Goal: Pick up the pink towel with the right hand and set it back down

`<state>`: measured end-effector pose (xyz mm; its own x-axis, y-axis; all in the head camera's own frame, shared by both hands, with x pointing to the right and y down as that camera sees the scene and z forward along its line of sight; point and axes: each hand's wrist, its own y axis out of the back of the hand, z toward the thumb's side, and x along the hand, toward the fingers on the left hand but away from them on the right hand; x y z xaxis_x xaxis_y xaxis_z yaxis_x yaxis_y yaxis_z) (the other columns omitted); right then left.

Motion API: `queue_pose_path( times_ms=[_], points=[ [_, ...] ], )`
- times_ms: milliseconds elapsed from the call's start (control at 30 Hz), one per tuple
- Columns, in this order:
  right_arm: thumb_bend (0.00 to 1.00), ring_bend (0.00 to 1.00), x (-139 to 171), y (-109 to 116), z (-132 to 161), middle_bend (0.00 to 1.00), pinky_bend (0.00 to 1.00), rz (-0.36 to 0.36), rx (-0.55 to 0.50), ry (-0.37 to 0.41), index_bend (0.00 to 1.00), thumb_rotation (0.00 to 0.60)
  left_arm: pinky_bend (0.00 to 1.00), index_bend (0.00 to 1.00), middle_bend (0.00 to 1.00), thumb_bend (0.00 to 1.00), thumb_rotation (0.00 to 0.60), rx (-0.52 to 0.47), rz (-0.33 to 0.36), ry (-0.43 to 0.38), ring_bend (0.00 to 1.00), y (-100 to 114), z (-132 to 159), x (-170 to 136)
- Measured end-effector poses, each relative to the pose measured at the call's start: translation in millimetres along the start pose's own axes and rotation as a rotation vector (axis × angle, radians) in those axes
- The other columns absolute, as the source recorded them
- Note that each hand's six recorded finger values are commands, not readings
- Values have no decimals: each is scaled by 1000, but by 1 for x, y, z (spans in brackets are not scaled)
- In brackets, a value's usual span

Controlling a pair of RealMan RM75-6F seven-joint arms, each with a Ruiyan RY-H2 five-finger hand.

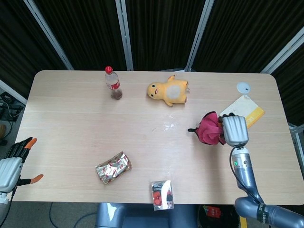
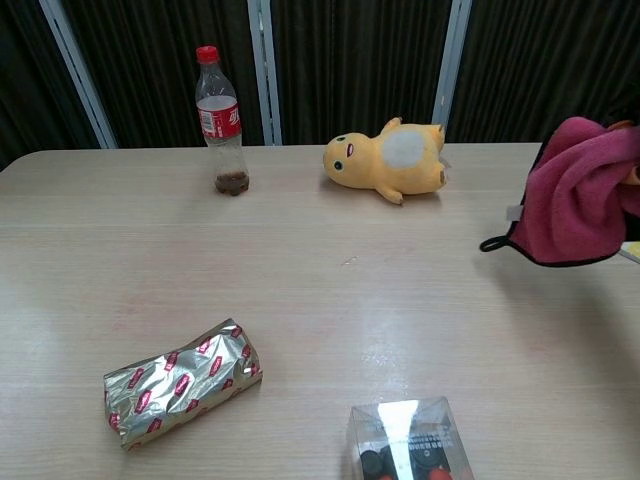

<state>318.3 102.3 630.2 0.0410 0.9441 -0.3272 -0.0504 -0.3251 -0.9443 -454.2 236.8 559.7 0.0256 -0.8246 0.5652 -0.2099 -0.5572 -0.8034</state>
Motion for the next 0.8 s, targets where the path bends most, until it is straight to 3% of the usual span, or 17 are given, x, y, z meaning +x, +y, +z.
queue_pose_path(
  times_ms=[167,267,333,433,533,800],
  points=[
    [207,438,16,10,-18,572,690,11,-8,-22,701,600,0,0,0,0,600,15,8,-12,0,-3,2,-1],
    [206,299,26,9,-23,407,685,44,-20,-21,556,600,0,0,0,0,600,19,9,-9,0,-3,1,-1],
    [181,157,31,8,-23,266,603,56,-6,-6,411,600,0,0,0,0,600,23,16,-14,0,-2,2,-1],
    [79,16,36,3,-26,122,419,81,16,3,276,600,0,0,0,0,600,29,31,-22,0,-1,2,-1],
    [11,0,41,1,-29,57,330,115,32,-13,211,600,0,0,0,0,600,27,37,-20,0,0,1,-1],
    [1,0,52,10,-48,19,302,115,47,-66,161,600,0,0,0,0,600,27,39,-23,0,0,1,-1]
  ],
)
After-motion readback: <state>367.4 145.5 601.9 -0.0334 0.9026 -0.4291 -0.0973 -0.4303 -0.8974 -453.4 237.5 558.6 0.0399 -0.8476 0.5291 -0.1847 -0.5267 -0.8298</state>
